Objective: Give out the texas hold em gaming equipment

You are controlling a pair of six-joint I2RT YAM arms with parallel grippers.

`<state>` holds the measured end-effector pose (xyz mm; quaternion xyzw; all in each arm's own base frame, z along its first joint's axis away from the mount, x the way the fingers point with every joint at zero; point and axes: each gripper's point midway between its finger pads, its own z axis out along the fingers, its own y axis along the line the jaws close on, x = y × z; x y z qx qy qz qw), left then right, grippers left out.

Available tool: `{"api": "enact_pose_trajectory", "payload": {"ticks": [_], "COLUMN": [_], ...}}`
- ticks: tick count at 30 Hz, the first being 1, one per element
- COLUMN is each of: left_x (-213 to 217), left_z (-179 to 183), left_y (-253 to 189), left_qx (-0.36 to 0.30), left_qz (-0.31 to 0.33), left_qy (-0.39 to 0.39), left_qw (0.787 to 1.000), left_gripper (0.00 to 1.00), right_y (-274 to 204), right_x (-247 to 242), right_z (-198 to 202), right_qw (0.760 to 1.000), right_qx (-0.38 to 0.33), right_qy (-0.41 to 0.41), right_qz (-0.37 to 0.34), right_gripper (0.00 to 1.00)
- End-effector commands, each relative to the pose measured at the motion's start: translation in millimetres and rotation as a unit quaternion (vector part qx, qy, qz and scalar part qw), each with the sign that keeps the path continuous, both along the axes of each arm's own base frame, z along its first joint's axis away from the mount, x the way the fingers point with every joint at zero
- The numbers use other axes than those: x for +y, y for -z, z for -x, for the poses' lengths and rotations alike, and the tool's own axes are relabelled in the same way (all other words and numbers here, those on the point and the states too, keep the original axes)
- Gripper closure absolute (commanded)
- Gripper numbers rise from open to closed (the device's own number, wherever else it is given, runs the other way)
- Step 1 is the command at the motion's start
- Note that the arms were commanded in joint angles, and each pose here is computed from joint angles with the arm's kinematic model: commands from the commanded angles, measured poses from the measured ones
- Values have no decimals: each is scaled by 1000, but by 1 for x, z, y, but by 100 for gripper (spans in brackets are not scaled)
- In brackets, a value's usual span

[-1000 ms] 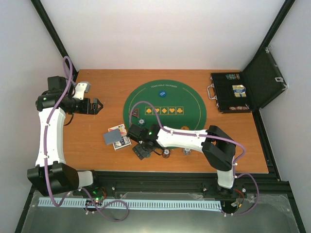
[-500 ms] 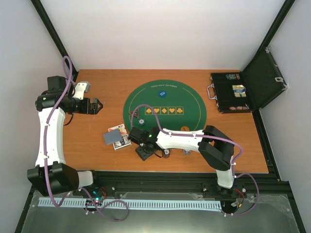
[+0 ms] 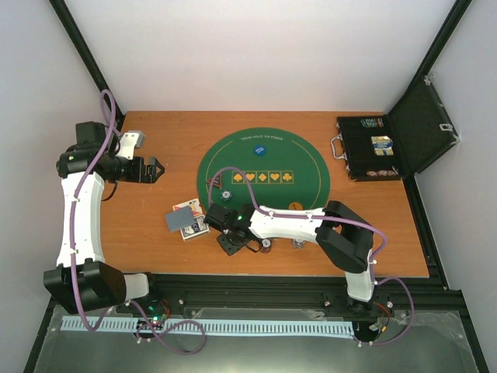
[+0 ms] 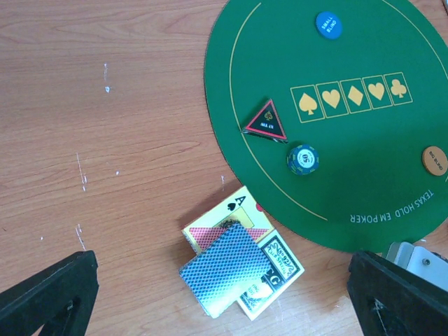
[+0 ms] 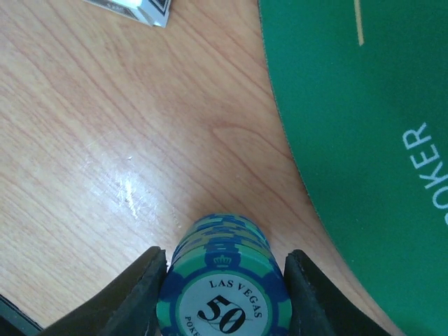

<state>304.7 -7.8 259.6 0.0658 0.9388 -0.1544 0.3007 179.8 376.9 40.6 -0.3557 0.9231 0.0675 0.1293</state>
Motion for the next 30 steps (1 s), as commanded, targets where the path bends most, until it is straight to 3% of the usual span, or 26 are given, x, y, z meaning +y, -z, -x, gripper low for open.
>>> {"api": "enact_pose_trajectory", "payload": {"ticks": [1,19,25,30], "left_x": [1,0,1,0], "left_z": [1,2,2,2], "left_y": [-16,-23,-25,-26], "left_qx": [-22,-30,-32,-31], "left_qz": [-8,-10,-11,-8], "left_qy": [2,4,4,4], "left_qw": [1000,999,999,999], "left_gripper": [0,0,0,0], "right_y": [1,-41,-89,-119], "right_x": [1,4,-5,-28], "right_z": [1,-12,-55,-118], "right_qw": [1000,999,996,991], "right_qx": [-3,-26,-63,-92], "right_qy": [0,-2,24,73], "right_qz": [0,-25,-49,-68], "right_gripper": [67,85,85,83]}}
